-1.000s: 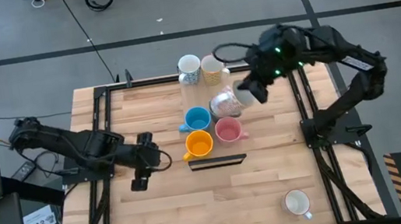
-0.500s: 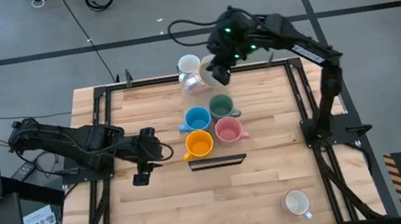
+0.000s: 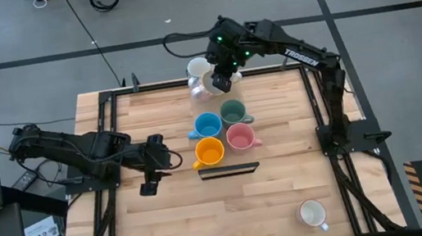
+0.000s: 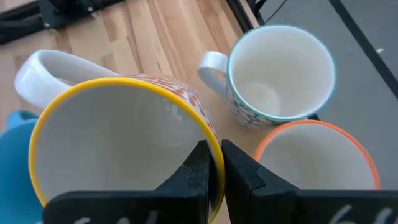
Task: Place coffee mugs
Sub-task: Put the yellow patterned mug on the shelf
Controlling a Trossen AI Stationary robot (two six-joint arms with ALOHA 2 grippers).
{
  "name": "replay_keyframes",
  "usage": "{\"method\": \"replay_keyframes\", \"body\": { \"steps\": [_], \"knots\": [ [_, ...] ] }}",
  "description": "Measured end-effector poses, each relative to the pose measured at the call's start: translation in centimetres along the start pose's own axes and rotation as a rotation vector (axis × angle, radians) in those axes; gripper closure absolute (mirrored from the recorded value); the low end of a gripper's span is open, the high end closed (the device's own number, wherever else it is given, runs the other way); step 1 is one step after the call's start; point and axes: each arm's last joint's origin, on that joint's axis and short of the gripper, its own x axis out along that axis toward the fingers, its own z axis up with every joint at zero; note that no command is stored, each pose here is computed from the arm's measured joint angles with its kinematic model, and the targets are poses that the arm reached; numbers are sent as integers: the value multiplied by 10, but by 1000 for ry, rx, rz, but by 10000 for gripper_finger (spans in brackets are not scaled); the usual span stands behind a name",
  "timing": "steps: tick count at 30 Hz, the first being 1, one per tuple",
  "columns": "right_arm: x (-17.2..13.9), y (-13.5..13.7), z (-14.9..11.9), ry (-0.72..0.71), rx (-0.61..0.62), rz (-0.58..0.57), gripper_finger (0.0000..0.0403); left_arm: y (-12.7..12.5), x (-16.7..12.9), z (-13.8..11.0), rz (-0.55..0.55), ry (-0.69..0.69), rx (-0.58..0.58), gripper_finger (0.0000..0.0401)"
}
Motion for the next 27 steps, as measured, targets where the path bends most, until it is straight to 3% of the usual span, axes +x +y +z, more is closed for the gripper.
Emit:
{"method": "replay_keyframes", "body": {
  "steps": [27],
  "knots": [
    [30, 5, -16, 116, -14, -22, 375, -1, 0, 2, -19, -15, -1, 260]
  ]
}}
